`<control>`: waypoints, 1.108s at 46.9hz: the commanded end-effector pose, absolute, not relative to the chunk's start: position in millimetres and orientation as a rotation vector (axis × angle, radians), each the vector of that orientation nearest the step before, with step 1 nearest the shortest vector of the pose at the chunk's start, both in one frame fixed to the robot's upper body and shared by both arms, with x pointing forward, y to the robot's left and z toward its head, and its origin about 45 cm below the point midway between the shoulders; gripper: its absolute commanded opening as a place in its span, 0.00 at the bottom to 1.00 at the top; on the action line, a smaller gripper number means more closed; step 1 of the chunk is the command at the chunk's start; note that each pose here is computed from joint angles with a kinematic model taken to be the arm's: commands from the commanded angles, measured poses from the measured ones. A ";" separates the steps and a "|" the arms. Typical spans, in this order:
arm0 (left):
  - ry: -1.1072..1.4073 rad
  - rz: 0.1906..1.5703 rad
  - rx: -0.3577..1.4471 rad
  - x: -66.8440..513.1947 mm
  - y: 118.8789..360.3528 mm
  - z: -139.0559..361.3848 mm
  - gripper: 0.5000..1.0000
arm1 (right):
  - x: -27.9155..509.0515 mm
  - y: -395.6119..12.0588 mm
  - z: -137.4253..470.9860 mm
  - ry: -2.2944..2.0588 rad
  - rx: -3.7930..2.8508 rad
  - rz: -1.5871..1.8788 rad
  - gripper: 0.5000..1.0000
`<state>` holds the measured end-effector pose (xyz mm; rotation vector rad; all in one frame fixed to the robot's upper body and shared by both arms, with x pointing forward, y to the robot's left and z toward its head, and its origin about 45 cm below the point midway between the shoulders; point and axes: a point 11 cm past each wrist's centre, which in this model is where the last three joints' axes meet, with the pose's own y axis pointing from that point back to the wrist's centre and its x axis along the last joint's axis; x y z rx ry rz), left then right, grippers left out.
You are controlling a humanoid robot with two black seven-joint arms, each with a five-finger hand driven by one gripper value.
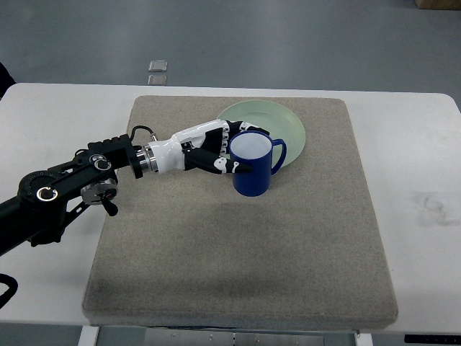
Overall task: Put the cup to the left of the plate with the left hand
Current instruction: 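Lift the blue mug and carry it past the plate, away from the robot, then lower the blue mug onto the mat beside the plate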
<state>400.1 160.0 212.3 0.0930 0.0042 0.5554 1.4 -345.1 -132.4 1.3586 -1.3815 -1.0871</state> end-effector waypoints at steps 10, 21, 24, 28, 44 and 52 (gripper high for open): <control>-0.047 0.682 0.093 418.7 202.3 230.6 0.34 | 1.4 -345.1 -132.4 -1.381 1.359 -1.087 0.86; -0.089 0.846 0.142 429.3 246.6 231.4 0.34 | 1.4 -345.1 -132.4 -1.381 1.359 -1.087 0.86; -0.087 0.890 0.142 432.2 256.8 231.9 0.34 | 1.4 -345.1 -132.4 -1.381 1.359 -1.087 0.86; -0.083 0.943 0.135 435.5 266.7 232.4 0.34 | 1.4 -345.1 -132.4 -1.381 1.359 -1.087 0.86; -0.113 1.084 0.146 444.2 282.6 228.2 0.34 | 1.4 -345.1 -132.4 -1.381 1.359 -1.087 0.86; -0.128 1.144 0.156 447.4 283.0 223.6 0.35 | 1.4 -345.1 -132.4 -1.381 1.359 -1.087 0.86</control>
